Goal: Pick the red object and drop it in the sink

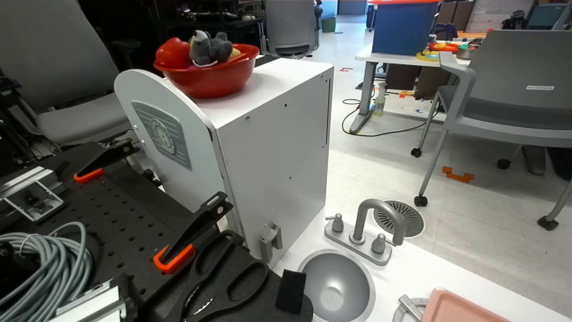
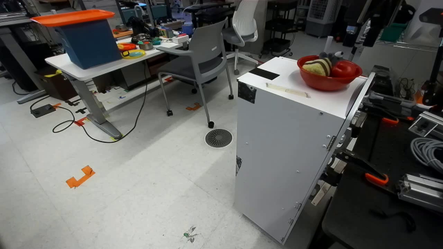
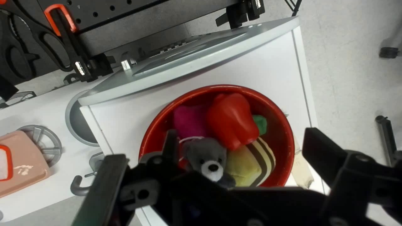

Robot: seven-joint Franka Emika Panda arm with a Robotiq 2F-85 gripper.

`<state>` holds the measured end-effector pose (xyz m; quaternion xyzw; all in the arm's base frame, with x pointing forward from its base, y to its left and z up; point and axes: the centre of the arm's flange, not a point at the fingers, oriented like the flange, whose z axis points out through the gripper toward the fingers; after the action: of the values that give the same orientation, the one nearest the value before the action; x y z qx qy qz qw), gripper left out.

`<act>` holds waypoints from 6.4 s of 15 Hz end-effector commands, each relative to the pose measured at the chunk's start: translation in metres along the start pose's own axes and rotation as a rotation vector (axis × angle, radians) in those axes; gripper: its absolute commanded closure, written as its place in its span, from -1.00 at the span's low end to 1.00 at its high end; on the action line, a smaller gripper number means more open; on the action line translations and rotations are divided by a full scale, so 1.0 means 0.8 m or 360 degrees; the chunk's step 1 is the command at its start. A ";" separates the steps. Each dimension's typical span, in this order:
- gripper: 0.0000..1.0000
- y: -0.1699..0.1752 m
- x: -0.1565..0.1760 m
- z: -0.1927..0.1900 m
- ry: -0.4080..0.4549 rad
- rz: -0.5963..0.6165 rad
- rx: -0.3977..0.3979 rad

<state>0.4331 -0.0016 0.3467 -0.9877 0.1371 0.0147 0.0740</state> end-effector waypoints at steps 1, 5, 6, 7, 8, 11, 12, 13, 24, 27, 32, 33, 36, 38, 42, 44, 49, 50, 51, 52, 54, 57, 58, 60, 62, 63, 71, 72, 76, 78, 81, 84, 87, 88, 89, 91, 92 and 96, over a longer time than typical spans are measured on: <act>-1.00 -0.014 0.008 0.012 -0.0083 -0.0030 0.0005; -1.00 -0.019 0.007 0.024 -0.0134 -0.0044 -0.0017; -1.00 -0.019 0.007 0.025 -0.0134 -0.0040 -0.0023; -1.00 -0.018 0.007 0.026 -0.0135 -0.0034 -0.0027; -1.00 -0.015 0.007 0.027 -0.0136 -0.0025 -0.0026; -1.00 -0.013 0.008 0.030 -0.0145 -0.0013 -0.0036; -1.00 -0.011 0.008 0.030 -0.0146 -0.0009 -0.0037; -1.00 -0.009 0.008 0.030 -0.0145 0.0000 -0.0033; -1.00 -0.003 0.018 0.027 -0.0049 0.0002 -0.0184; -1.00 -0.010 0.023 0.025 0.0004 -0.0048 -0.0245; -1.00 -0.027 0.020 0.025 0.0008 -0.0120 -0.0213; -1.00 -0.031 0.019 0.026 0.0005 -0.0136 -0.0197; -1.00 -0.043 0.015 0.028 0.0013 -0.0173 -0.0182; -1.00 -0.045 0.016 0.031 0.0011 -0.0177 -0.0200; -1.00 -0.039 0.018 0.036 -0.0007 -0.0167 -0.0207; -1.00 -0.038 0.019 0.041 -0.0031 -0.0164 -0.0196; -1.00 -0.037 0.021 0.047 -0.0060 -0.0157 -0.0200; -1.00 -0.037 0.022 0.048 -0.0063 -0.0157 -0.0199; -1.00 -0.036 0.022 0.049 -0.0066 -0.0155 -0.0198; -1.00 -0.036 0.022 0.049 -0.0067 -0.0153 -0.0196; -1.00 -0.036 0.023 0.050 -0.0069 -0.0148 -0.0195; -1.00 -0.036 0.025 0.051 -0.0072 -0.0146 -0.0192; -1.00 -0.036 0.025 0.051 -0.0073 -0.0146 -0.0193; -1.00 -0.036 0.026 0.052 -0.0077 -0.0145 -0.0192; -1.00 -0.036 0.026 0.053 -0.0080 -0.0145 -0.0193; -1.00 -0.036 0.026 0.053 -0.0081 -0.0145 -0.0193; -0.66 -0.036 0.027 0.053 -0.0079 -0.0144 -0.0196; -0.38 -0.036 0.027 0.054 -0.0079 -0.0145 -0.0197; 0.26 -0.037 0.027 0.054 -0.0082 -0.0157 -0.0198; 0.57 -0.037 0.027 0.054 -0.0083 -0.0165 -0.0197; 0.76 -0.037 0.027 0.053 -0.0079 -0.0171 -0.0198; 0.77 -0.037 0.026 0.051 -0.0074 -0.0176 -0.0197; 0.77 -0.038 0.023 0.045 -0.0058 -0.0186 -0.0191; 0.77 -0.039 0.022 0.043 -0.0051 -0.0189 -0.0193; 0.77 -0.039 0.021 0.040 -0.0048 -0.0187 -0.0195; 0.77 -0.041 0.018 0.035 -0.0036 -0.0194 -0.0192; 0.77 -0.042 0.016 0.031 -0.0024 -0.0200 -0.0195; 0.77 -0.043 0.010 0.013 0.0036 -0.0199 -0.0195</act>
<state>0.4568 0.0300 0.3232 -0.9966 0.0777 0.0245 0.0108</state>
